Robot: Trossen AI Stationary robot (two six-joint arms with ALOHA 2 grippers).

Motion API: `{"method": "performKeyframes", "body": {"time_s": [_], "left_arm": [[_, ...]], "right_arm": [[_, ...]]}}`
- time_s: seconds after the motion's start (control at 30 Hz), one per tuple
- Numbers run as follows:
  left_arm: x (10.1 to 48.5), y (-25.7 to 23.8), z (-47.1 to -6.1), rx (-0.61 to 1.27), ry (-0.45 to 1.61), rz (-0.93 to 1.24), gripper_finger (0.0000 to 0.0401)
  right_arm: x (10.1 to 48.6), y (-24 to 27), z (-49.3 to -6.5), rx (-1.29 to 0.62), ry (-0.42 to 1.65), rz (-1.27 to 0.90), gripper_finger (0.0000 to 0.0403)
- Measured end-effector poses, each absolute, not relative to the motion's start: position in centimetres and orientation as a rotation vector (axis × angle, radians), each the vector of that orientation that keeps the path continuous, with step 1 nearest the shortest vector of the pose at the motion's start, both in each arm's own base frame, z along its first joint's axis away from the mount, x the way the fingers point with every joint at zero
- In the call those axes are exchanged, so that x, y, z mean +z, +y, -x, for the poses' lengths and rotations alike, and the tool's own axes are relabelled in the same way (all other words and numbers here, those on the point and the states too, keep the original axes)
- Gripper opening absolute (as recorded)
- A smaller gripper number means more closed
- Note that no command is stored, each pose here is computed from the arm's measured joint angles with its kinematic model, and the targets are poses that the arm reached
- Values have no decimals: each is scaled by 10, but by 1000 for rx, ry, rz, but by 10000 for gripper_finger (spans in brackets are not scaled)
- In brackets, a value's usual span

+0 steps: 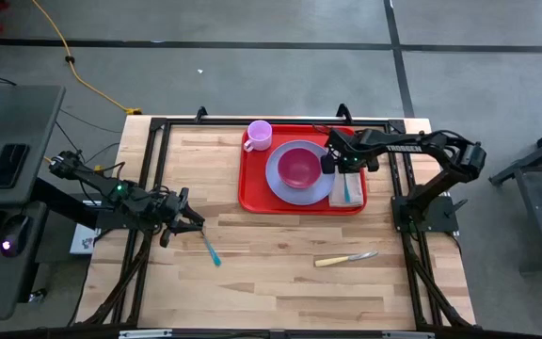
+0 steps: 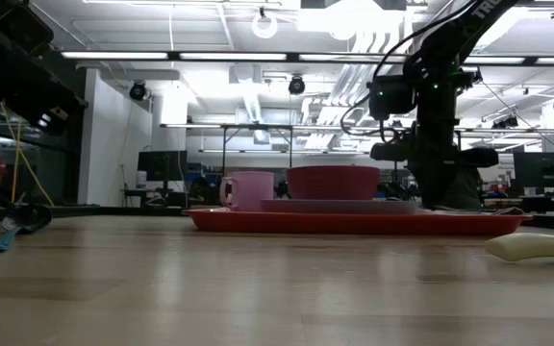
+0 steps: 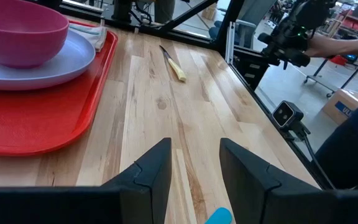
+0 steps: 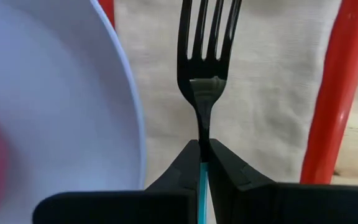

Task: Set up tray
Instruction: Put the blue fork on the white napkin on the red serving tray

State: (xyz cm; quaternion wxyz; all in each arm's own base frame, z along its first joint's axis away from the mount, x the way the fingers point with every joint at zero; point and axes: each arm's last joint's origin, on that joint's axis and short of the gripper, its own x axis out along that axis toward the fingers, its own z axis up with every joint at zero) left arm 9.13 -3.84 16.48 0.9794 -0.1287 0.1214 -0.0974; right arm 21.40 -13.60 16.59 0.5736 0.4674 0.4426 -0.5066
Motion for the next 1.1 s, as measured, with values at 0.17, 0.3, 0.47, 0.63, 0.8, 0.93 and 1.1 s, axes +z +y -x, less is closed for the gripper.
{"method": "performKeyframes", "body": {"time_s": [0.17, 0.3, 0.47, 0.63, 0.8, 0.93, 1.1], "left_arm": [[165, -38, -91, -196, 245, 259, 166], [165, -38, -91, -196, 245, 259, 166], [164, -38, -91, -197, 246, 259, 166], [164, -38, -91, -197, 246, 259, 166], [164, -38, -91, -196, 246, 258, 166], [164, -38, -91, -197, 246, 258, 166], [164, -38, -91, -197, 247, 258, 166]], "right_arm": [[166, -142, -210, -1213, 1025, -1113, 7], [166, -143, -209, -1214, 1024, -1118, 5], [166, -144, -209, -1214, 1019, -1113, 9], [166, -144, -209, -1213, 1021, -1109, 6], [165, -144, -209, -1202, 1030, -1097, 8], [157, -140, -205, -1195, 1052, -1129, 8], [144, -135, -199, -1198, 1042, -1170, 6]]}}
